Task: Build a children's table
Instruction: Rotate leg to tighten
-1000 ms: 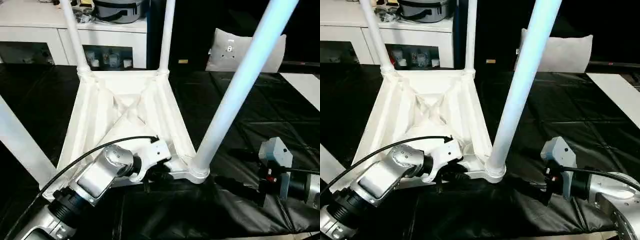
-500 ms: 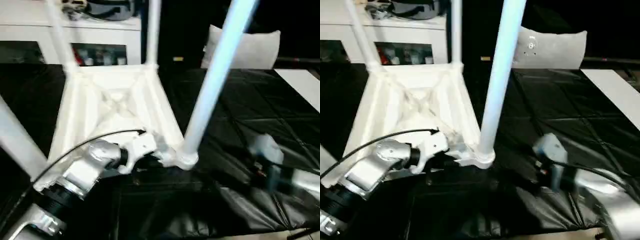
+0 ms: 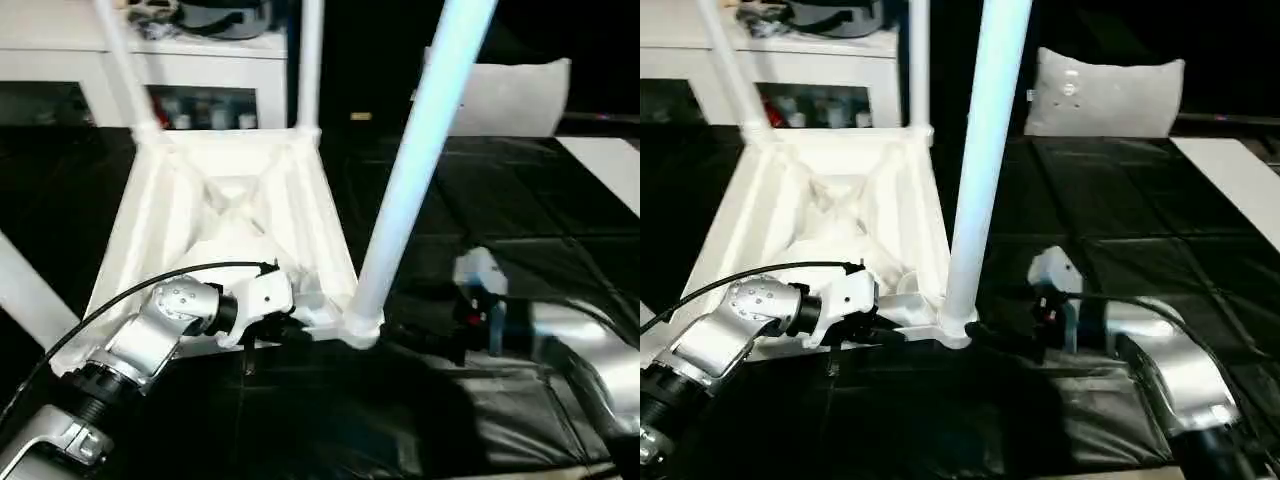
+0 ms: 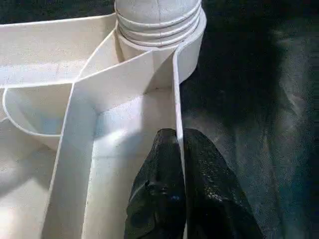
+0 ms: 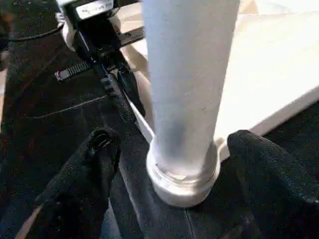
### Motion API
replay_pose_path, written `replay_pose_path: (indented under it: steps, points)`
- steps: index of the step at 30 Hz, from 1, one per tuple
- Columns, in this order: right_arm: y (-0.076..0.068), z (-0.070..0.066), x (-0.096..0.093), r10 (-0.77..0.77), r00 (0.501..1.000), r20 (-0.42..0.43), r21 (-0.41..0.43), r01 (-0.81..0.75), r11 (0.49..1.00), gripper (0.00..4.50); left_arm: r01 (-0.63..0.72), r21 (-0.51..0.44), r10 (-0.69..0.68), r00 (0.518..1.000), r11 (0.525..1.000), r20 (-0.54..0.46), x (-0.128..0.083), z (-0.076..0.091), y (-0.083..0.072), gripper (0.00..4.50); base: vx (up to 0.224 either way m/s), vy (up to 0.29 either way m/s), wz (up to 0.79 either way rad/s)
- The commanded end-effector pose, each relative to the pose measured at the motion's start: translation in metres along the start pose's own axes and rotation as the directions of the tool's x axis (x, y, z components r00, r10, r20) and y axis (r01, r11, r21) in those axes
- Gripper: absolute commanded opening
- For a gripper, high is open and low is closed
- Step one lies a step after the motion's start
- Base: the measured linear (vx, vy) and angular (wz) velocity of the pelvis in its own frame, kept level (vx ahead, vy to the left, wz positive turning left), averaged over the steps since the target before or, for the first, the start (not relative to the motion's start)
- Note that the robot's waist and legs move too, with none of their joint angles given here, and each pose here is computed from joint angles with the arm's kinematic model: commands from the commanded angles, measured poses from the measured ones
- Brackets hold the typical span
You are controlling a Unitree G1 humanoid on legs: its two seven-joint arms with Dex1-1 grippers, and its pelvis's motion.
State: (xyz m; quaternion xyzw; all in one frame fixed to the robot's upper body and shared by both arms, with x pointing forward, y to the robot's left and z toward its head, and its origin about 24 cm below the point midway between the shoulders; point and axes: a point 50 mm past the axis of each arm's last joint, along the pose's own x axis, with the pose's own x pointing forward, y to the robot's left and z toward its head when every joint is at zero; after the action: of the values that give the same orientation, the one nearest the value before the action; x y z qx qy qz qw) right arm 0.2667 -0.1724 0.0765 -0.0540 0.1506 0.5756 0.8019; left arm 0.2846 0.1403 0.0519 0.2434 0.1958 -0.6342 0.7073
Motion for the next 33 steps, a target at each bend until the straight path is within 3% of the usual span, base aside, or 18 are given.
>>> replay_pose_path:
  steps: [1, 10, 13, 23, 28, 31, 33]
  points:
    - [-0.005, -0.002, 0.002, 0.012, 1.000, -0.017, -0.021, -0.013, 1.000, 3.48, 0.062, 0.038, -0.062, 0.998, 0.997, 0.001, 0.005, 0.002, -0.004, 0.00, 0.000, 0.000, 0.00]
    - [-0.016, -0.005, 0.018, 0.059, 0.998, -0.027, -0.025, -0.060, 0.998, 2.90, 0.074, 0.047, -0.073, 0.997, 0.996, -0.014, 0.005, 0.001, -0.001, 0.00, 0.000, 0.000, 0.00]
    - [-0.019, -0.006, 0.022, 0.064, 0.998, -0.011, -0.022, -0.065, 0.998, 2.52, 0.078, 0.045, -0.078, 0.997, 0.996, -0.007, 0.006, 0.001, -0.002, 0.00, 0.000, 0.000, 0.00]
    - [-0.018, -0.006, 0.029, 0.110, 0.994, 0.029, -0.010, -0.109, 0.994, 1.95, 0.080, 0.038, -0.080, 0.997, 0.996, 0.000, 0.006, 0.001, -0.001, 0.00, 0.000, 0.000, 0.00]
    - [-0.012, -0.011, 0.025, 0.115, 0.993, 0.041, 0.036, -0.116, 0.993, 1.91, 0.014, -0.036, -0.014, 1.000, 0.999, 0.019, 0.011, 0.003, 0.002, 0.00, 0.000, 0.000, 0.00]
    - [-0.004, -0.017, 0.026, 0.090, 0.996, 0.001, 0.044, -0.090, 0.995, 1.91, -0.036, -0.087, 0.039, 0.999, 0.996, 0.034, 0.015, 0.008, 0.003, 0.00, 0.000, 0.000, 0.00]
    - [0.000, -0.023, 0.035, -0.042, 0.998, -0.038, 0.068, 0.044, 0.997, 1.91, -0.137, -0.168, 0.150, 0.986, 0.976, 0.067, 0.027, 0.017, 0.008, 0.00, 0.000, 0.000, 0.00]
